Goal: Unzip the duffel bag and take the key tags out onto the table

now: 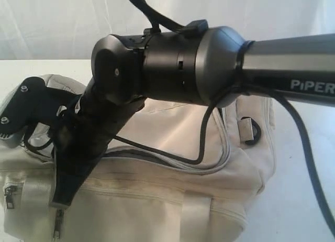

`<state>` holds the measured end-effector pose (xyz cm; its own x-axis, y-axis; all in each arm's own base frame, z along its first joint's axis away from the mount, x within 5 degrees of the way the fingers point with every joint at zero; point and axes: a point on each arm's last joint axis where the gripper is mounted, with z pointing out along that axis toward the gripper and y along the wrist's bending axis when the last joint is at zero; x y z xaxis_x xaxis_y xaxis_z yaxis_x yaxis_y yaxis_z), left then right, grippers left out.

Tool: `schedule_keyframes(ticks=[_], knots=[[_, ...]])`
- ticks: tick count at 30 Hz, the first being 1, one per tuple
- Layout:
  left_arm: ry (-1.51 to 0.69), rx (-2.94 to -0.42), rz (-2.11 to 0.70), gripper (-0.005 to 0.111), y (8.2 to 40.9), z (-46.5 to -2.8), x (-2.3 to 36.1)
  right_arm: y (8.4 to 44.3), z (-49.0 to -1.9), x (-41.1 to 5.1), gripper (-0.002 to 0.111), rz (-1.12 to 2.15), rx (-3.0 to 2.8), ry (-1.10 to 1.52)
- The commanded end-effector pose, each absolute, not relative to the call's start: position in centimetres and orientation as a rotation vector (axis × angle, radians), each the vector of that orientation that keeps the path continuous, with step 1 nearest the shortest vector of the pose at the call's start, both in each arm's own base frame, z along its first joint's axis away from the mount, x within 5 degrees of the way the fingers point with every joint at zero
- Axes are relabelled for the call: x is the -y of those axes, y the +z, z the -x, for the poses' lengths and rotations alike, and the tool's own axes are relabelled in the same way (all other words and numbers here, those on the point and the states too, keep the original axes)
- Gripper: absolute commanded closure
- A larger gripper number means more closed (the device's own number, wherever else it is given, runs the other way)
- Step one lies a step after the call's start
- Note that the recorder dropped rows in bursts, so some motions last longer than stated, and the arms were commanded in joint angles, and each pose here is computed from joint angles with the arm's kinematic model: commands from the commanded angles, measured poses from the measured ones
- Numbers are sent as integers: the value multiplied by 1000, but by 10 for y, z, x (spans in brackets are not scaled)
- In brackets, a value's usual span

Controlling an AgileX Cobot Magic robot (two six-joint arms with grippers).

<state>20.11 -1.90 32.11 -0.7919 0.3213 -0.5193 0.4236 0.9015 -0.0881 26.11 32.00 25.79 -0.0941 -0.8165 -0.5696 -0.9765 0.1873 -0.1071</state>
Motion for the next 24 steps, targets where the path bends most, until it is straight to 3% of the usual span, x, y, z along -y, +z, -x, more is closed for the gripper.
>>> schedule_keyframes(ticks=[1, 24], knots=[[-216, -2548, -499, 107, 315, -216, 14, 257, -255, -315, 108, 1689, -2058, 440], [-44, -2374, -381, 107, 296, -296, 1, 255, -248, -315, 108, 1715, -2098, 465]])
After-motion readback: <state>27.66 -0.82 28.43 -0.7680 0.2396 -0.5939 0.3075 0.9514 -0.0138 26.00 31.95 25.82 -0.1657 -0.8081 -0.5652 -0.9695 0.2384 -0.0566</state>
